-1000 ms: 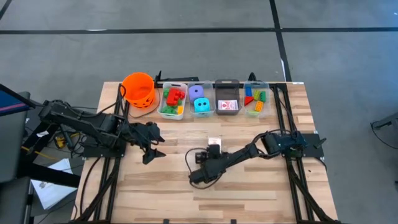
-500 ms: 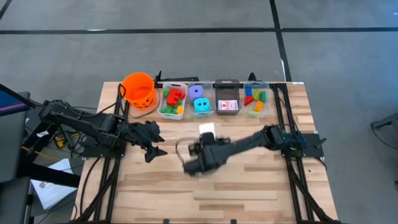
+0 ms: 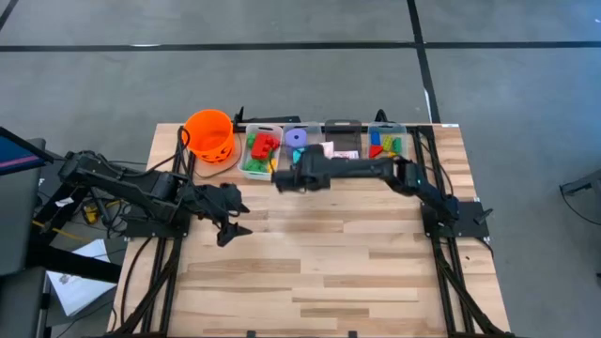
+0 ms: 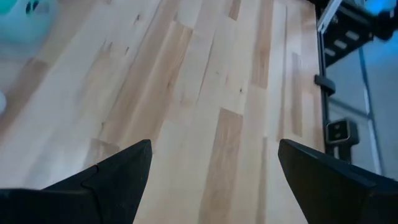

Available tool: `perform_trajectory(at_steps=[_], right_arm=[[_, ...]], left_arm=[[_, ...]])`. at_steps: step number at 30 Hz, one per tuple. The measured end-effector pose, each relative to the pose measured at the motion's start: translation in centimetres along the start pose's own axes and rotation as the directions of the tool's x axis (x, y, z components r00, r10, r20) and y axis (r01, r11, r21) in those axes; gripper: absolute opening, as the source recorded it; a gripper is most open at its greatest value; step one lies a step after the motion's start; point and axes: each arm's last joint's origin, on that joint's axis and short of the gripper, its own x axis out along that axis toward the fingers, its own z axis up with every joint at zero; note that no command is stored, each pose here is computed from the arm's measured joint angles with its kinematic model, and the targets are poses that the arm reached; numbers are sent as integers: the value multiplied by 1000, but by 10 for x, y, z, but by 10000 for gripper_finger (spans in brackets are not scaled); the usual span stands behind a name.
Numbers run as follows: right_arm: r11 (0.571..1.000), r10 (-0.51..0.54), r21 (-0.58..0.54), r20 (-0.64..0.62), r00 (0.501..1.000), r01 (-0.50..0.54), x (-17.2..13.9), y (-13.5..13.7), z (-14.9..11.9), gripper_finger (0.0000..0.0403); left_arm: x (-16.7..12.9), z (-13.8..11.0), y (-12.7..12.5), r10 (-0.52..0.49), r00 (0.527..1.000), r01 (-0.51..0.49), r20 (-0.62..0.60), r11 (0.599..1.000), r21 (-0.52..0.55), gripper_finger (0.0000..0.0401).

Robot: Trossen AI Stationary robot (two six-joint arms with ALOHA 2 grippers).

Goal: Pick & Place Toys
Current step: Put the orange deck of cards into the black bin, then return to Home Position

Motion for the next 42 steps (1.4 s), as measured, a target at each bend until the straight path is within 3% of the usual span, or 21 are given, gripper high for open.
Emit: perform_trajectory(at_steps=[4, 12, 19, 26, 33, 38, 42], right_arm=[[999, -46, -13, -67, 997, 45, 25, -5, 23, 302], [991, -101, -101, -111, 989, 90, 55, -16, 51, 302], [976, -143, -184, -141, 980, 116, 78, -27, 72, 302], [967, -154, -232, -200, 968, 106, 93, -35, 84, 303], [965, -165, -245, -275, 947, 97, 110, -43, 94, 387], [972, -150, -224, -334, 930, 76, 116, -47, 97, 365], [947, -121, -321, -305, 945, 18, 96, -40, 88, 355]], left_arm=[[0, 0, 0, -3, 1000, 3, -4, 994, 112, 343], [-2, 1, 1, 10, 1000, -13, 17, 983, 186, 343], [-3, 13, 15, 84, 991, -96, 99, 988, 120, 343], [-4, 16, 21, 99, 989, -108, 109, 990, 88, 343], [-4, 16, 21, 99, 989, -107, 107, 992, 74, 343], [-4, 16, 21, 99, 989, -107, 107, 991, 74, 343], [-4, 16, 21, 99, 989, -108, 107, 990, 89, 343]])
